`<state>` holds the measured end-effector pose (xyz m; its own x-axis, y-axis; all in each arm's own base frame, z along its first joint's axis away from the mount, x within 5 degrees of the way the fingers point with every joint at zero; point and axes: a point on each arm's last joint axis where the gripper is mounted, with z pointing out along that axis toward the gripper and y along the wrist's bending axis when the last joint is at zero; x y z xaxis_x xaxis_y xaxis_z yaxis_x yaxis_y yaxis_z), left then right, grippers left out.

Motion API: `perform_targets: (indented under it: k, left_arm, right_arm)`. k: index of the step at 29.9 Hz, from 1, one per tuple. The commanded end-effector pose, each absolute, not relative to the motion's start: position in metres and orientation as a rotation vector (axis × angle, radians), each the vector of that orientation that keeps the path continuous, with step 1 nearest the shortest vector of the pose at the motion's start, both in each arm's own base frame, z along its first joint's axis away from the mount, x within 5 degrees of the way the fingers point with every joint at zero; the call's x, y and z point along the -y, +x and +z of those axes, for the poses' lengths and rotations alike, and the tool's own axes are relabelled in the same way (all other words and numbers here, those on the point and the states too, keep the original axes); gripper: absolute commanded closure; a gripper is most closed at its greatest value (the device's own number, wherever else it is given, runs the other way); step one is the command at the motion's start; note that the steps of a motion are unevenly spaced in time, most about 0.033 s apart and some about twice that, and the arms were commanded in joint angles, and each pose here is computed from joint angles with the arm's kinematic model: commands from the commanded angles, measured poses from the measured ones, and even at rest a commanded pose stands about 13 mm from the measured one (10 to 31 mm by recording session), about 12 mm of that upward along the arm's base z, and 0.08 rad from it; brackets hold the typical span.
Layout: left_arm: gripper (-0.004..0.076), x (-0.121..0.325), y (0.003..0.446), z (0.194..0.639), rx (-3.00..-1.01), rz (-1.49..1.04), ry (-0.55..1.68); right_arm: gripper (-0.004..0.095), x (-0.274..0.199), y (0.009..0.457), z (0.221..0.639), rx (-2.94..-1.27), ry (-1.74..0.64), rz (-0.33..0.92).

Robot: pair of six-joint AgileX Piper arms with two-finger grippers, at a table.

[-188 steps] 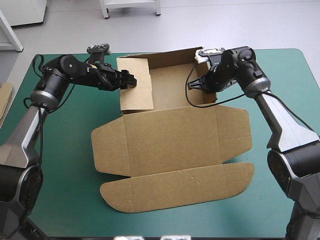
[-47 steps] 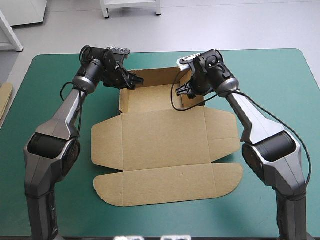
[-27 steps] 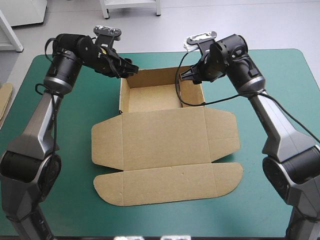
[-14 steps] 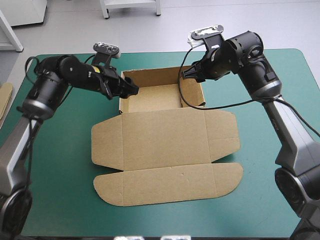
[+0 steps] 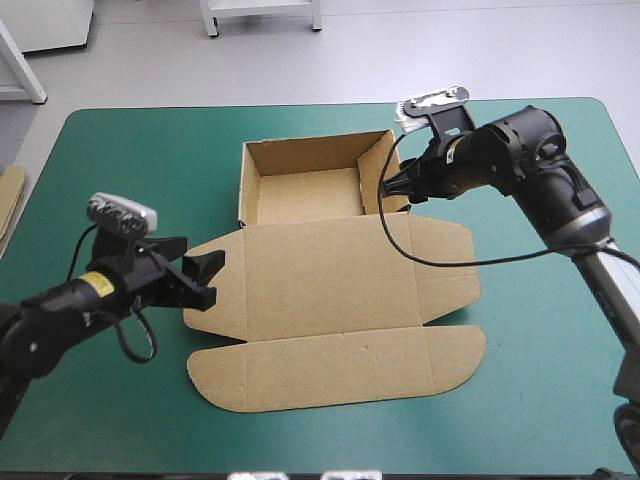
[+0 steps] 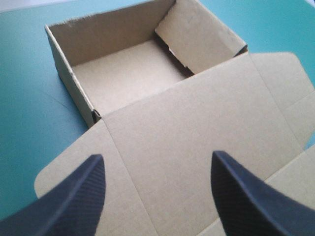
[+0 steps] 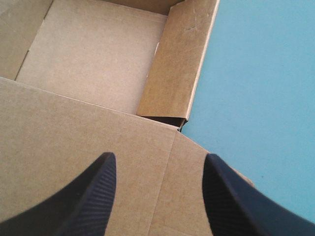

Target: Fold the box

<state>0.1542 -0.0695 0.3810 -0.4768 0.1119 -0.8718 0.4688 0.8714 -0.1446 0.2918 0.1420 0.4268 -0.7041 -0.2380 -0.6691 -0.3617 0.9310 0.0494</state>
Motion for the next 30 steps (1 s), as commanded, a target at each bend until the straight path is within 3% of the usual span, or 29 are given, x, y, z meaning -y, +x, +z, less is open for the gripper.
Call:
perform_targets:
  k: [1, 6, 15, 22, 30]
  left_arm:
    - [0.0280, 0.060, 0.133, 0.392, -1.861, -0.447, 0.346]
    - [0.0280, 0.054, 0.122, 0.365, -1.955, -0.377, 0.390]
    - [0.0280, 0.044, 0.132, 0.333, -1.993, -0.266, 0.261]
    - [0.0284, 0.042, 0.131, 0.331, -1.934, -0.253, 0.256]
    - [0.0286, 0.042, 0.131, 0.331, -1.935, -0.246, 0.261]
  right_arm:
    - [0.0408, -0.134, 0.279, 0.452, -2.202, -0.386, 0.265]
    - [0.0408, -0.138, 0.291, 0.442, -2.213, -0.394, 0.235]
    - [0.0398, -0.153, 0.342, 0.414, -2.246, -0.360, 0.157]
    - [0.0271, -0.163, 0.387, 0.396, -2.304, -0.324, 0.129]
    - [0.0271, -0.165, 0.420, 0.364, -2.540, -0.287, 0.062]
